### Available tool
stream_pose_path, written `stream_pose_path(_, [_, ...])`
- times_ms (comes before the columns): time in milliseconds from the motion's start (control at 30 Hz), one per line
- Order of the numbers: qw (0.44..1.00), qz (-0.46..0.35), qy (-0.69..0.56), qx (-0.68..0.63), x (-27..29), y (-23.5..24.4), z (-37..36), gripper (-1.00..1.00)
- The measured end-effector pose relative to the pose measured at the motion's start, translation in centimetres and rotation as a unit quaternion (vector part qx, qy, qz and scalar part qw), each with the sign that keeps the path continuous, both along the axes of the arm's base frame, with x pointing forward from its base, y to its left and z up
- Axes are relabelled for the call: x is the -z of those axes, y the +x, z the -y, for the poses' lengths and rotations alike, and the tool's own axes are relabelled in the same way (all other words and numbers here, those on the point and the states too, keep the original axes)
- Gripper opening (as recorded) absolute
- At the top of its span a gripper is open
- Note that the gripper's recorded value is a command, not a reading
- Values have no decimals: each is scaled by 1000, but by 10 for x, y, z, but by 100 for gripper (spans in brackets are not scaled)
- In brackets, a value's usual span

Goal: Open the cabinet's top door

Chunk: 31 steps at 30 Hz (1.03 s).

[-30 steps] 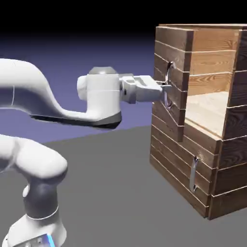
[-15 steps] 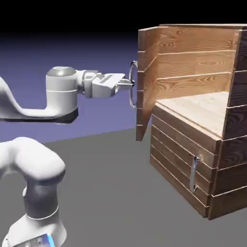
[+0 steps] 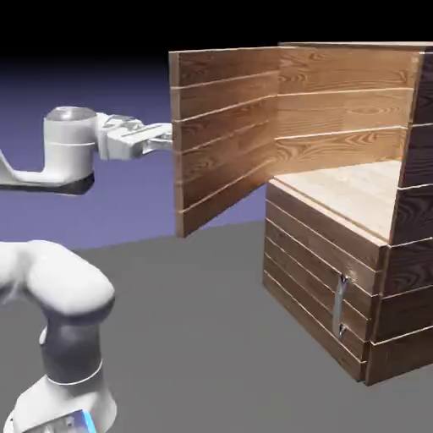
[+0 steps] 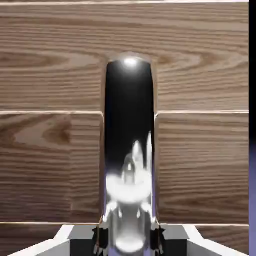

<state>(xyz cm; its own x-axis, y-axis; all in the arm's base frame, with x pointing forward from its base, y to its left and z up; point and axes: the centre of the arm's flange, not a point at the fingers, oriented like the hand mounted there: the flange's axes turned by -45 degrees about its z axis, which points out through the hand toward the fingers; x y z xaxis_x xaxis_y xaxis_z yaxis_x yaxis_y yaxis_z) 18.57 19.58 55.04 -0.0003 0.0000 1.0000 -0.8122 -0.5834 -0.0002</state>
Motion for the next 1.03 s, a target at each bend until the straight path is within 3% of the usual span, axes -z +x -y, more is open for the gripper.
stream_pose_path(433, [990,0,0,142,0,-16,-121,-100])
stream_pose_path(1033, [961,0,0,275,0,1,-237,-100])
